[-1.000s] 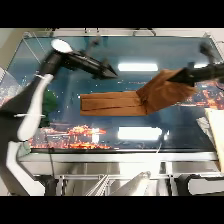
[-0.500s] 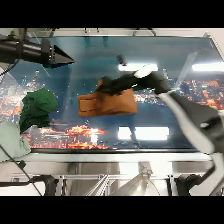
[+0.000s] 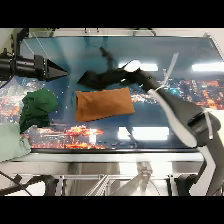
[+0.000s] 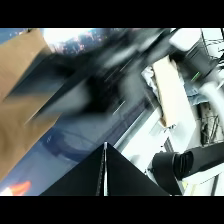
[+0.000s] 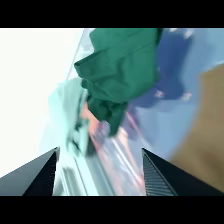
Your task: Fold the shirts.
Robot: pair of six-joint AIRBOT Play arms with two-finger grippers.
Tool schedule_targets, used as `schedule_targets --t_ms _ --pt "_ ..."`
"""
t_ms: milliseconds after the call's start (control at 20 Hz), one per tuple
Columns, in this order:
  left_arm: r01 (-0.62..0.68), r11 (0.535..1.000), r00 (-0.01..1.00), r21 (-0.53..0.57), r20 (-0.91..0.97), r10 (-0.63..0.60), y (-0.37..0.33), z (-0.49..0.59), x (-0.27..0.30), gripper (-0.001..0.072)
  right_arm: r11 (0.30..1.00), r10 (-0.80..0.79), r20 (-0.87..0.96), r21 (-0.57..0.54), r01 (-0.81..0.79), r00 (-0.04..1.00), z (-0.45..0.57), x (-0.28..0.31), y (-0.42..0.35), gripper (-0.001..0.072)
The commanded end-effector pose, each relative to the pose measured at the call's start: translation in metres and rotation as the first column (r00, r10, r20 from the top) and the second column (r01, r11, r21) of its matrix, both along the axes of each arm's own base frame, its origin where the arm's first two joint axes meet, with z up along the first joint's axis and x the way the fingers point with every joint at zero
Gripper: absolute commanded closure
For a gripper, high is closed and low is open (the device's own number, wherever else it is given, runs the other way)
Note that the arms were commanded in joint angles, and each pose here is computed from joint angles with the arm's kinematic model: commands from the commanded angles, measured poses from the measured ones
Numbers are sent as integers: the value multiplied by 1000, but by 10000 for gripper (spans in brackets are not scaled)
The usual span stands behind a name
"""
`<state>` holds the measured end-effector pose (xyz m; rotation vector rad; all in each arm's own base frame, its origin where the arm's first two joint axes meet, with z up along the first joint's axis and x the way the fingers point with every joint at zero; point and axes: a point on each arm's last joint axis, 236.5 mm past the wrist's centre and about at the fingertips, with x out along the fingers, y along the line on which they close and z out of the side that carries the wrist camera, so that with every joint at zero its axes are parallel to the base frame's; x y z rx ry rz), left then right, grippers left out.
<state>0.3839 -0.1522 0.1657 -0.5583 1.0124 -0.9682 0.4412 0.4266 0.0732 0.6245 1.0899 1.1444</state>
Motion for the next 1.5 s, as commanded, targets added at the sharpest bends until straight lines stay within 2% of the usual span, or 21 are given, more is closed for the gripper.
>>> schedule_targets --t_ms 0,50,100,150,200,250,350,550,750,1000,1050,1150,1200,1300,1400,1450 --pt "27 998 999 -52 -16 -27 -6 -2 -9 689 964 0 -80 -267 -22 997 -23 8 -118 147" --pt "51 996 998 -70 -17 -52 -8 1 -15 689 941 -29 -108 -337 -9 994 -36 12 -152 169" --pt "65 994 998 -88 -19 -67 -10 6 -19 689 924 -58 -128 -383 5 990 -47 15 -180 233" --pt "73 991 997 -108 -16 -76 -12 10 -20 689 915 -102 -150 -403 33 983 -58 20 -203 230" --pt "79 989 997 -125 -13 -82 -14 15 -22 689 911 -143 -174 -408 61 974 -69 24 -219 197" --pt "83 987 996 -140 -12 -86 -15 18 -23 689 906 -185 -188 -413 94 965 -83 28 -232 127" --pt "89 983 996 -160 -8 -92 -18 23 -24 689 898 -210 -182 -424 116 961 -109 29 -241 112" --pt "79 984 997 -159 -5 -81 -17 22 -21 689 900 -193 -249 -430 71 949 -151 19 -237 112" --pt "80 984 997 -158 -5 -82 -17 22 -21 689 926 -147 -338 -378 10 930 -171 4 -207 113" --pt "82 984 996 -158 -6 -84 -18 22 -22 690 950 -65 -353 -308 -50 934 -173 -14 -149 114" --pt "82 984 996 -158 -6 -84 -18 22 -22 689 963 -51 -347 -266 -46 937 -164 -14 -136 134" --pt "85 984 996 -158 -7 -87 -18 22 -23 689 990 -23 -324 -136 -22 946 -135 -7 -112 696" --pt "92 983 995 -159 -9 -95 -18 22 -24 689 996 -22 -307 -84 -4 951 -118 -1 -107 691" --pt "113 980 993 -162 -16 -118 -18 23 -30 689 998 -37 -232 -65 22 972 -82 11 -114 693" --pt "122 979 992 -162 -19 -127 -19 23 -32 689 987 -118 -165 -124 98 979 -45 28 -151 693" --pt "122 979 992 -161 -19 -127 -19 22 -32 689 967 -192 -132 -192 165 972 -29 37 -184 694"
